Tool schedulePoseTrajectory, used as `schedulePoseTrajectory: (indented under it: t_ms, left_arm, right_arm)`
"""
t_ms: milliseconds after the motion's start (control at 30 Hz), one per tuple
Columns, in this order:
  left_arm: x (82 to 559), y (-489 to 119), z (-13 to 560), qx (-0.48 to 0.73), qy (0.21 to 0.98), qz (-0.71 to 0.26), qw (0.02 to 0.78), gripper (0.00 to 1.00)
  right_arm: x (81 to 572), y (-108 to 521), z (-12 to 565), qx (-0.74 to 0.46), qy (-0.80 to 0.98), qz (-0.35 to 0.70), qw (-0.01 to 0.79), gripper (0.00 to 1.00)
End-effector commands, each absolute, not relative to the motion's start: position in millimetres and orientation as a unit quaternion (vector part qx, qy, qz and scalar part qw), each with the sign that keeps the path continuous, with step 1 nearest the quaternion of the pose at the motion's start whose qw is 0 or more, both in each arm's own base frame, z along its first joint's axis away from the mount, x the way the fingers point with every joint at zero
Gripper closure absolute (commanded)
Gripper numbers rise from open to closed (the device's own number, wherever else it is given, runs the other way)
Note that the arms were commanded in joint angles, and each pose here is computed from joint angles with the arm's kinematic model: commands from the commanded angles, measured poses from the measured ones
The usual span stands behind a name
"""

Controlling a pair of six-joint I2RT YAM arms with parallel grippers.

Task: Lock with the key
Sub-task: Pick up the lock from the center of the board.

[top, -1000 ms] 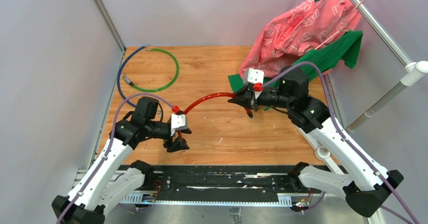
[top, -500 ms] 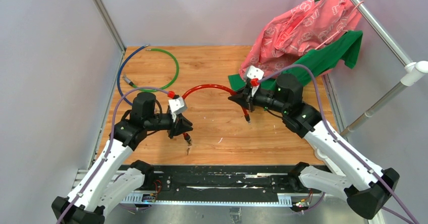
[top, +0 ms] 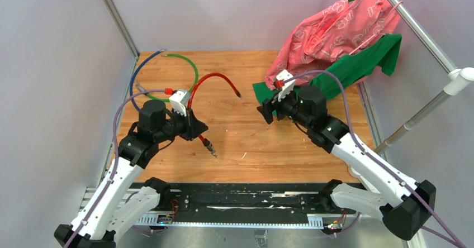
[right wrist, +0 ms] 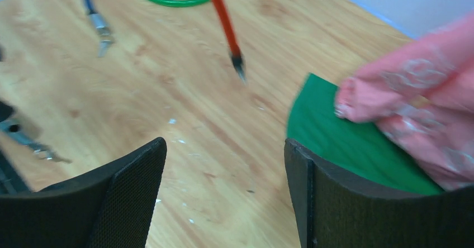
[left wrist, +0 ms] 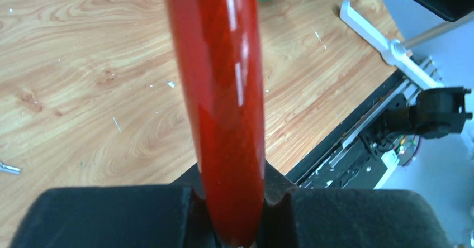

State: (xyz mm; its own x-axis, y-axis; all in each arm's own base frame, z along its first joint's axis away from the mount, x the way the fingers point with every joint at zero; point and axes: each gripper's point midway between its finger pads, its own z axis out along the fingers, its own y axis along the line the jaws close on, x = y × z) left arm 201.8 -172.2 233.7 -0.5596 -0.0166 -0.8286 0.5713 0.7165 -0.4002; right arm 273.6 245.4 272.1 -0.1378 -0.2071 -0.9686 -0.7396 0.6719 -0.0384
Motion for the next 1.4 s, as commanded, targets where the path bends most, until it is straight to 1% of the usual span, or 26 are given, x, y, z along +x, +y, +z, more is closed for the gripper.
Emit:
schedulePoseTrajectory:
  t_ms: [0, 100, 167, 233, 333, 433, 600, 867, 900, 933, 1033, 1100, 1200, 1233, 1267, 1333, 1367]
  left_arm:
    - [211, -168, 251, 0.089, 0.815, -0.350, 0.453, 1.00]
    - [209, -168, 233, 0.049, 0.834, -0.353, 0.420, 1.00]
    - [209, -170, 230, 0.031, 0.836, -0.363, 0.410, 1.00]
    - [211, -171, 231, 0.022, 0.833, -0.368, 0.412, 1.00]
    - [216, -173, 237, 0.015, 0.826, -0.375, 0.421, 1.00]
    - [216, -173, 240, 0.020, 0.824, -0.376, 0.424, 1.00]
    - [216, -171, 239, 0.023, 0.825, -0.367, 0.428, 1.00]
    - [217, -172, 240, 0.027, 0.821, -0.370, 0.433, 1.00]
    - [217, -171, 240, 0.027, 0.821, -0.369, 0.434, 1.00]
    - [217, -172, 241, 0.028, 0.821, -0.370, 0.434, 1.00]
    - [217, -172, 243, 0.033, 0.819, -0.370, 0.437, 1.00]
    - [217, -170, 243, 0.039, 0.819, -0.363, 0.442, 1.00]
    - [219, -167, 244, 0.049, 0.819, -0.350, 0.452, 1.00]
    - [220, -166, 245, 0.056, 0.818, -0.345, 0.456, 0.93]
    - [222, -164, 245, 0.066, 0.817, -0.337, 0.464, 0.65]
    - [228, -158, 245, 0.094, 0.813, -0.304, 0.488, 0.17]
    - [233, -150, 245, 0.117, 0.810, -0.272, 0.506, 0.03]
  right_arm:
    - [285, 200, 293, -0.272, 0.727, 0.137, 0.615, 0.20]
    - [259, 234, 297, -0.310, 0.681, 0.227, 0.623, 0.20]
    - [222, 274, 292, -0.381, 0.626, 0.319, 0.601, 0.19]
    - [197, 307, 291, -0.405, 0.587, 0.372, 0.594, 0.17]
    - [174, 353, 269, -0.448, 0.569, 0.377, 0.577, 0.16]
    - [167, 382, 255, -0.488, 0.570, 0.370, 0.548, 0.16]
    - [146, 420, 220, -0.523, 0.566, 0.439, 0.462, 0.16]
    - [147, 445, 185, -0.538, 0.590, 0.448, 0.402, 0.27]
    - [147, 447, 181, -0.541, 0.592, 0.448, 0.396, 0.29]
    - [148, 448, 178, -0.542, 0.596, 0.445, 0.391, 0.34]
    - [152, 448, 172, -0.542, 0.607, 0.439, 0.381, 0.58]
    - [153, 444, 172, -0.540, 0.611, 0.437, 0.379, 0.72]
    - [153, 437, 173, -0.538, 0.616, 0.438, 0.372, 0.97]
    - [153, 434, 174, -0.537, 0.619, 0.441, 0.367, 1.00]
    - [152, 432, 176, -0.534, 0.621, 0.445, 0.360, 1.00]
    - [152, 428, 182, -0.527, 0.629, 0.455, 0.346, 1.00]
    - [151, 424, 182, -0.522, 0.643, 0.454, 0.329, 1.00]
